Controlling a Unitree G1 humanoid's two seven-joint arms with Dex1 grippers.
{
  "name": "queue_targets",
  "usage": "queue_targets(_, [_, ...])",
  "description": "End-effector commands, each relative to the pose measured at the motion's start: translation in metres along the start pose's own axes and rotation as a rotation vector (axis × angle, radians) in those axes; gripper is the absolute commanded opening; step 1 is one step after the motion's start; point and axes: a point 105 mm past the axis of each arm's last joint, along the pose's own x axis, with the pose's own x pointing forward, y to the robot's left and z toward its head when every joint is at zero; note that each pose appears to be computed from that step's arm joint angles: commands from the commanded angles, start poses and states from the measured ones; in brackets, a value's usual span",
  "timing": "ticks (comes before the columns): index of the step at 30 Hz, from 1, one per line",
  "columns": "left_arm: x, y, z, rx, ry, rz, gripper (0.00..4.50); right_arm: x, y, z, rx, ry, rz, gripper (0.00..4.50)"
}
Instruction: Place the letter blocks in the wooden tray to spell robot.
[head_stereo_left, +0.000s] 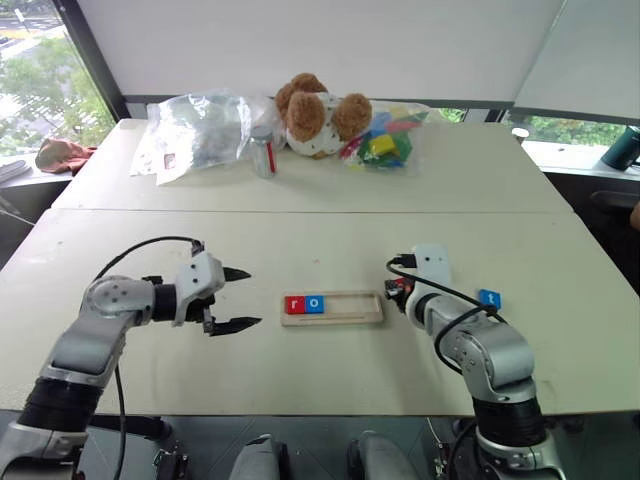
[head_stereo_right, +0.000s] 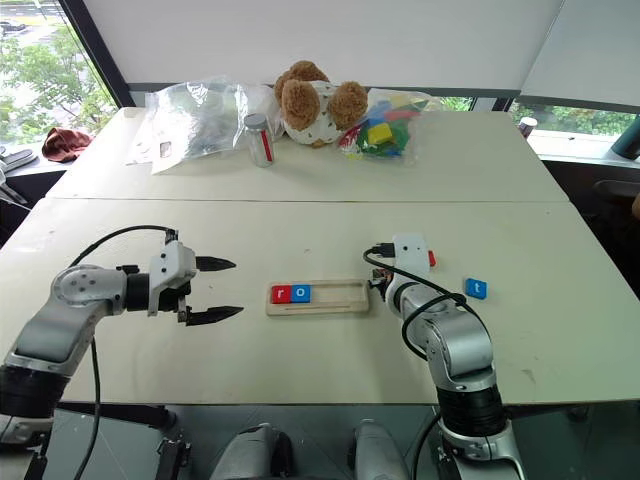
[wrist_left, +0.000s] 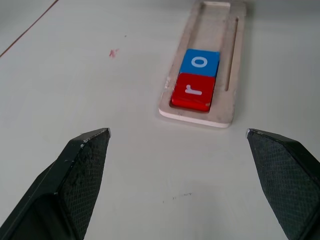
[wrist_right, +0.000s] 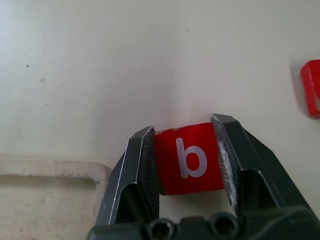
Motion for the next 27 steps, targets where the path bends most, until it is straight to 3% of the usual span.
queue_targets(1, [0.004,-0.005,0.018,0.036,-0.043,-0.050,4.50,-0.019,-0.026,0.007,-0.010,-0.037,-0.092,1.19])
queue_targets(6, [0.013,-0.025,0.032,0.032,-0.074,-0.163,4.50,-0.049,-0.041,-0.016,0.048,0.017,-0.179,1.19])
queue_targets(12, [0.017,-0.034,0.041,0.028,-0.072,-0.224,4.50,-0.048,-0.025,-0.034,0.168,0.077,-0.179,1.19])
queue_targets(19, [0.018,-0.031,0.040,0.025,-0.063,-0.225,4.50,-0.040,-0.027,-0.028,0.180,0.064,-0.194,4.48])
queue_targets(24, [0.013,-0.024,0.037,0.007,-0.062,-0.205,4.50,-0.048,-0.046,0.002,0.276,-0.108,-0.171,4.48])
queue_targets(27, [0.008,-0.021,0.051,-0.050,-0.137,-0.220,4.50,-0.057,-0.044,0.024,0.217,-0.220,0.076,4.48])
